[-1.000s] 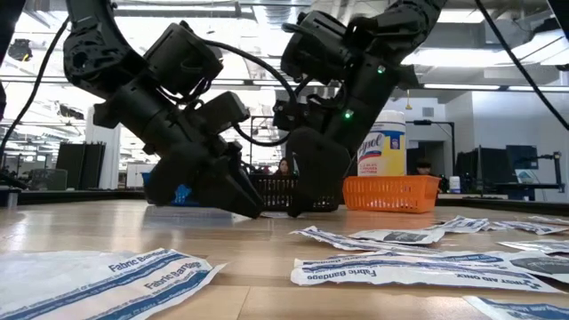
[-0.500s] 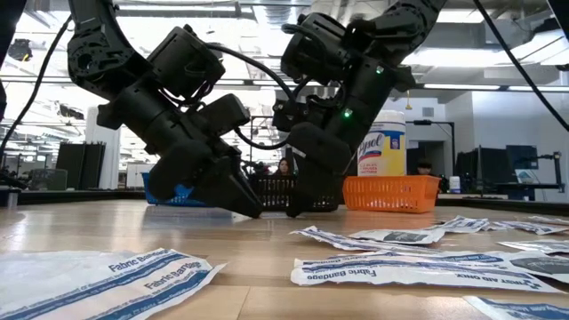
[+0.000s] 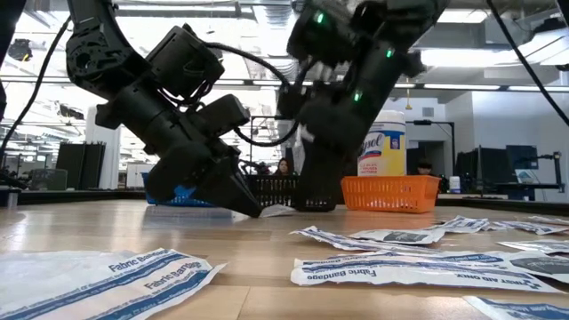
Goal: Pick & Place First Aid Supplies
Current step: Put the ointment pack into the orange bin
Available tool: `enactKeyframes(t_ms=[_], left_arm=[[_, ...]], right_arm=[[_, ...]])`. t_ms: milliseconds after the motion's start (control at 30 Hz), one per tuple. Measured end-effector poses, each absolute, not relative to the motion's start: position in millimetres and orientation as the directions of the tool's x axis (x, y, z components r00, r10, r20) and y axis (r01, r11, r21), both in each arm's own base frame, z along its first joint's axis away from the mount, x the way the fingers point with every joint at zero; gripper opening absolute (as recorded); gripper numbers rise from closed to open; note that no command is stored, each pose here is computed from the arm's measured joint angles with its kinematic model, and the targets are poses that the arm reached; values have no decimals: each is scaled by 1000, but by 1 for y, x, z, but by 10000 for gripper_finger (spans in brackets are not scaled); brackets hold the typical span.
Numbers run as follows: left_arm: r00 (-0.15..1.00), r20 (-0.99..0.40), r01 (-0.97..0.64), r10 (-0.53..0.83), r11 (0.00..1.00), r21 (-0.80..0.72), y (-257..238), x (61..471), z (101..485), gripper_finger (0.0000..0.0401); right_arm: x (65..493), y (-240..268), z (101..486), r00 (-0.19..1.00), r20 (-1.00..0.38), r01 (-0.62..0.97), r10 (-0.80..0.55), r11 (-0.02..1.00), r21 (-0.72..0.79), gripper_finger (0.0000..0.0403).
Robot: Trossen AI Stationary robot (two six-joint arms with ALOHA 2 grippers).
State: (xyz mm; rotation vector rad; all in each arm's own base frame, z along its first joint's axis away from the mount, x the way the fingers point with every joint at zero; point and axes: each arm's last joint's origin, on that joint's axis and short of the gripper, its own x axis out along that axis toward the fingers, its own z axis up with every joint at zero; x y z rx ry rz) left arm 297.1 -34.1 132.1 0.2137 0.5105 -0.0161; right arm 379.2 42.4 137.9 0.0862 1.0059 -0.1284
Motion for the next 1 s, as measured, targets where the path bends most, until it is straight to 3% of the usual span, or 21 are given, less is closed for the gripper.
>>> enactKeyframes(t_ms=[167, 467, 700, 833, 1000], left_arm=[[884, -468, 105, -4, 976, 191, -44, 297, 134, 6], [916, -399, 119, -46, 980, 159, -56, 303, 152, 7], [935, -336, 122, -110, 992, 15, -57, 289, 189, 6], [935, -337, 96, -110, 994, -59, -55, 280, 202, 6], [936, -336, 80, -108, 992, -97, -55, 278, 205, 6]], right_arm=[[375, 53, 153, 552, -831, 84, -65, 996, -21, 85], [375, 83, 160, 625, -780, -195, -36, 960, -199, 85], [372, 98, 163, 660, -729, -221, -185, 879, -422, 85], [375, 103, 169, 711, -639, -121, -293, 844, -523, 85], [375, 106, 171, 728, -604, -103, -324, 819, -564, 85]])
